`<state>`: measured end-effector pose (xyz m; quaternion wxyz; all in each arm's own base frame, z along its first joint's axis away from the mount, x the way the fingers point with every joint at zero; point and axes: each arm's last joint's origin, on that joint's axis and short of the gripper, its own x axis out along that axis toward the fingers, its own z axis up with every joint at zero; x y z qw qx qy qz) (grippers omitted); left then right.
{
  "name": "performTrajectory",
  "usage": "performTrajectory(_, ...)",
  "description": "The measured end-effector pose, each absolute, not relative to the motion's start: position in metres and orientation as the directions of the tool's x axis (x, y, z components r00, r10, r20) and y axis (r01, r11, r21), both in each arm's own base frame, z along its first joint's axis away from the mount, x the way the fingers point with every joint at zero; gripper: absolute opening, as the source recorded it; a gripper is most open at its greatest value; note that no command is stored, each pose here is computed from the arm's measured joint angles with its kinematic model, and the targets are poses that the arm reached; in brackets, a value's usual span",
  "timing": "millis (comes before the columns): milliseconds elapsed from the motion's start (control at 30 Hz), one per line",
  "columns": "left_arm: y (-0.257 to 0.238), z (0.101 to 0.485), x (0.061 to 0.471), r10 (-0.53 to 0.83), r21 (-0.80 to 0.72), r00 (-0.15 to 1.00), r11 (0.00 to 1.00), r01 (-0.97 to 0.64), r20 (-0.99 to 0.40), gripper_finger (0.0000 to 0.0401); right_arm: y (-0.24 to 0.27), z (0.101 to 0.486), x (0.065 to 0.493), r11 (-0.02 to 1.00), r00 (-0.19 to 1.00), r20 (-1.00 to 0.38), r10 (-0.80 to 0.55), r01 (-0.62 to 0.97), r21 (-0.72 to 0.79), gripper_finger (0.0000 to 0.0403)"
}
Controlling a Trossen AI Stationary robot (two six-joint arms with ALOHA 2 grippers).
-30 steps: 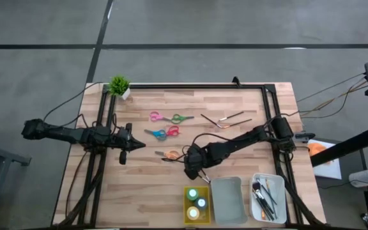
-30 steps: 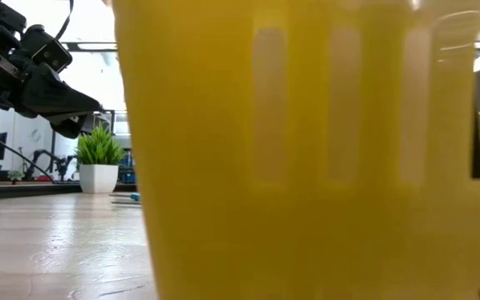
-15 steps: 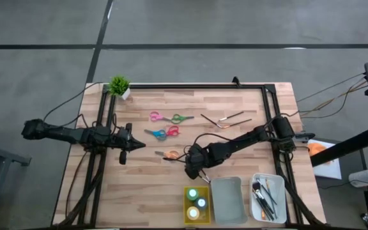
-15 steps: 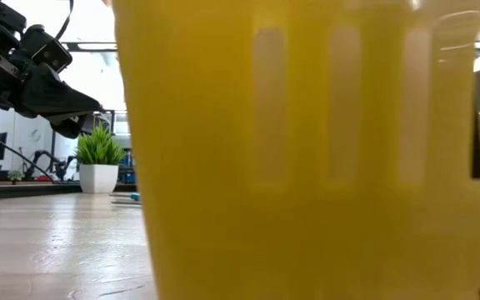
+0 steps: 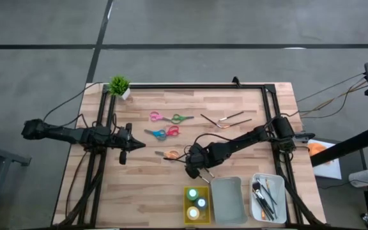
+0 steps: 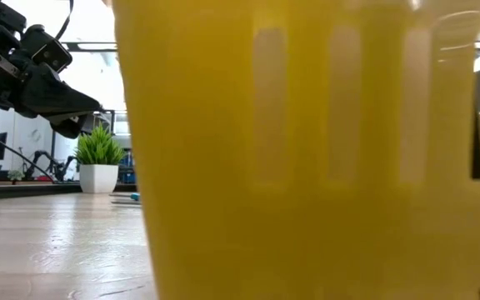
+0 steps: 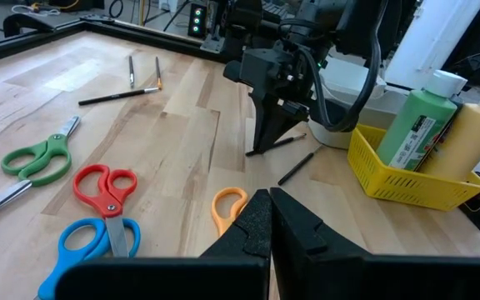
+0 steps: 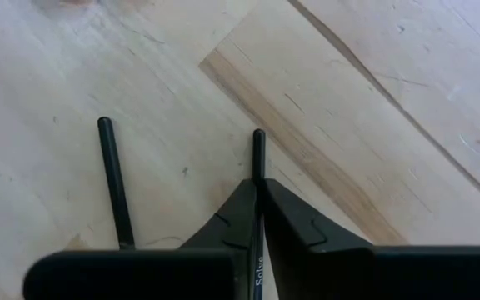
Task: Pick & Place Paint Supplies
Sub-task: Put the silver brush into the white bin
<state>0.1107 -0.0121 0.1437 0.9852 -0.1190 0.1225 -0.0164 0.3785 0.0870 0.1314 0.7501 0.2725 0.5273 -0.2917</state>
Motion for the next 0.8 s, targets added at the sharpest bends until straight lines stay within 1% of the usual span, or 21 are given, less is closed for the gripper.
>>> performTrajectory(433, -0.012, 0.144, 0.111, -0.061, -0.238, 0.969, 0.971, 0.003, -0.237, 0.0, 0.087, 0.137, 0.38, 0.699, 0.287, -0.944, -0.161, 0.709, 0.096, 0.0011)
performTrajectory(533, -0.012, 0.144, 0.111, -0.061, -0.238, 0.969, 0.971, 0.003, -0.238, 0.0, 0.085, 0.146, 0.382, 0.717, 0.305, -0.936, -0.174, 0.691, 0.092, 0.0011)
performTrajectory(800, -0.012, 0.144, 0.111, -0.061, -0.238, 0.969, 0.971, 0.003, -0.238, 0.0, 0.079, 0.18, 0.375, 0.722, 0.367, -0.899, -0.238, 0.686, 0.088, 0.0011)
